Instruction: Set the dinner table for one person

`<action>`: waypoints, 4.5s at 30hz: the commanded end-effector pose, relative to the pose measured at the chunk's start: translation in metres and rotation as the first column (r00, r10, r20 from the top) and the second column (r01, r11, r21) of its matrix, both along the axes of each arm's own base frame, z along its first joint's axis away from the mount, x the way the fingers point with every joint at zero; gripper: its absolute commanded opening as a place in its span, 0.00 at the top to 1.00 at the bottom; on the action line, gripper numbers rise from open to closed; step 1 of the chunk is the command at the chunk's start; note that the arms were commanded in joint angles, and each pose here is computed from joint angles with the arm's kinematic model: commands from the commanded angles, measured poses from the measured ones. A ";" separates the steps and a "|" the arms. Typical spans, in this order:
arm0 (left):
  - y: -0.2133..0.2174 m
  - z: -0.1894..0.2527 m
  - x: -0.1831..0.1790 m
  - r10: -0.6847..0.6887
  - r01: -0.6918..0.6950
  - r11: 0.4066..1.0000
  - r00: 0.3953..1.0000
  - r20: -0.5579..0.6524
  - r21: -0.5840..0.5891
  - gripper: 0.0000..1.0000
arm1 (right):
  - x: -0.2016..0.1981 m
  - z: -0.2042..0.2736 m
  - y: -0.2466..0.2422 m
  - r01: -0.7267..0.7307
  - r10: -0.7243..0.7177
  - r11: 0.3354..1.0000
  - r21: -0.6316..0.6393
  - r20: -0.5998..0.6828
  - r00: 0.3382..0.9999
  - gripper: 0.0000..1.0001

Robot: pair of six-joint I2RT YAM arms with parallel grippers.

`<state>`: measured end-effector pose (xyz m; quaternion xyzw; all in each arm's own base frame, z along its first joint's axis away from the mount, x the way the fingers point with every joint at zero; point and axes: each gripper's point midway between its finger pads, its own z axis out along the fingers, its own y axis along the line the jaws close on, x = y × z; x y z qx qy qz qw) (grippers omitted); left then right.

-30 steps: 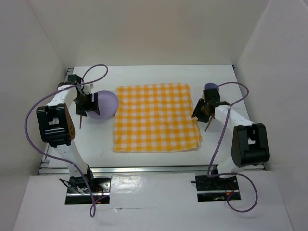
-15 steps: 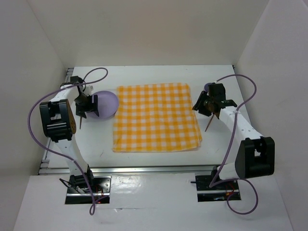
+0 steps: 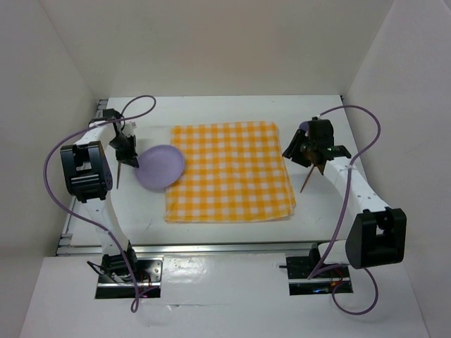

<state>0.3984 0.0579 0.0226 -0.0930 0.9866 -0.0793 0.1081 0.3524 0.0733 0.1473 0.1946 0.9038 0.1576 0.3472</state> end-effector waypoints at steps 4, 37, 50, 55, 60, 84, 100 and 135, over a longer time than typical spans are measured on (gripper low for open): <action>-0.004 0.007 -0.009 -0.015 0.014 0.999 0.999 -0.030 -0.036 1.00 | 0.005 0.045 0.001 -0.019 0.020 1.000 -0.006 0.124 0.992 0.51; -0.252 0.097 -0.005 -0.635 0.659 0.745 0.749 0.188 -0.108 1.00 | -0.016 0.043 -0.008 0.009 -0.006 0.999 -0.031 0.113 0.994 0.51; -0.274 0.029 0.018 -0.684 0.680 0.729 0.727 0.061 0.076 1.00 | -0.024 0.047 -0.016 0.034 -0.026 0.998 -0.061 0.120 0.992 0.51; -0.275 0.032 0.020 -0.684 0.679 0.730 0.726 0.070 0.079 1.00 | -0.023 0.039 -0.014 0.025 -0.019 0.998 -0.058 0.101 0.995 0.51; -0.264 0.032 0.018 -0.677 0.669 0.733 0.735 0.036 0.120 0.87 | -0.025 0.031 -0.013 0.017 -0.013 0.998 -0.055 0.079 0.997 0.43; -0.104 0.196 0.010 -0.382 0.311 0.920 0.847 0.368 0.240 0.00 | -0.012 -0.133 -0.120 0.273 -0.368 0.899 -0.343 -0.251 0.895 0.24; 0.008 0.187 -0.025 -0.158 0.091 0.976 0.922 0.353 0.200 0.00 | -0.043 -0.167 -0.155 0.414 -0.539 0.831 -0.371 -0.354 0.764 1.00; 0.038 0.122 -0.065 -0.107 0.057 0.960 0.979 0.172 0.273 0.02 | 0.014 -0.064 0.079 -0.309 0.274 0.895 -0.320 -0.150 0.950 1.00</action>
